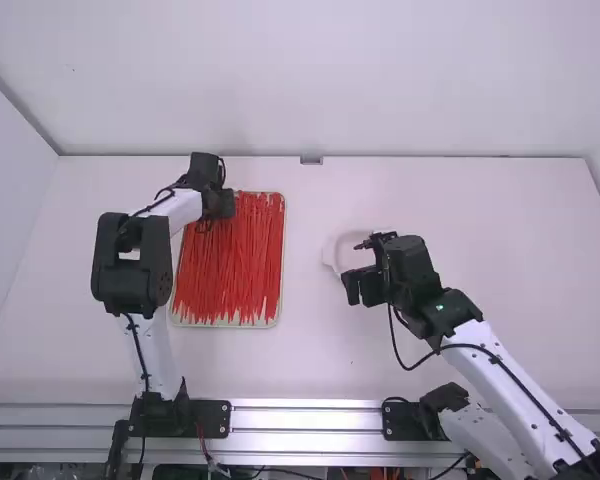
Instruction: Fasten the cable tie
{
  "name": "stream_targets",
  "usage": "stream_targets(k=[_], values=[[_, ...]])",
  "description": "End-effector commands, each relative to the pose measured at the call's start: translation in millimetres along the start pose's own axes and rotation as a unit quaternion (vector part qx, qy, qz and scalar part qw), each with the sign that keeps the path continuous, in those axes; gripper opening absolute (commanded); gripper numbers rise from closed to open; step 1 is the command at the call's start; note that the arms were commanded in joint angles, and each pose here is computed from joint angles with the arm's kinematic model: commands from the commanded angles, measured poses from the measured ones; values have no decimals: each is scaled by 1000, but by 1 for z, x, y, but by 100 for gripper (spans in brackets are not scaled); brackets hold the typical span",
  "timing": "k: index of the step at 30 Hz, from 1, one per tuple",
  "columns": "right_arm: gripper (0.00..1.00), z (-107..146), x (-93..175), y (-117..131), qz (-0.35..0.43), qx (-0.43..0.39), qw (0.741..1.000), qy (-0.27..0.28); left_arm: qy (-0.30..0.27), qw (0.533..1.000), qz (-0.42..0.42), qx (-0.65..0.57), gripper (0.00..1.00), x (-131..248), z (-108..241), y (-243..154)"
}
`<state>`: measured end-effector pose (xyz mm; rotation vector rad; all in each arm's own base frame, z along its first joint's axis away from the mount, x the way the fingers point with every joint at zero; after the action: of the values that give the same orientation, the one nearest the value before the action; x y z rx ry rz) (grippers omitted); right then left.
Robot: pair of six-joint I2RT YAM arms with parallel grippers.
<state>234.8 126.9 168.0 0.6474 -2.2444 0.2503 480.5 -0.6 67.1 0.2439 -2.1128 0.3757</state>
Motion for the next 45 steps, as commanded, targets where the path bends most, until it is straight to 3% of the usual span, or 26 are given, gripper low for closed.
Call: stream_targets(k=[1, 45], values=[[98, -13, 5, 1, 1, 2, 1000, -15, 4, 1000, -12, 5, 37, -3, 7, 9], [98, -12, 5, 1, 1, 2, 1000, -15, -5, 1000, -20, 1, 21, -6, 8, 13]])
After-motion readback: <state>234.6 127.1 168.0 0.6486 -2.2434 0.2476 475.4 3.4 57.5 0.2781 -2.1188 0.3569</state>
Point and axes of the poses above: each hand's point on the last joint's axis, 136 mm out from that joint toward the fingers, its own x axis back along the fingers, its own y axis along the line the jaws close on, z = x × y, the point moved 5 cm from there along x, back along the fingers, and after that the axes turned 12 degrees about x, right-handed, at the moved point
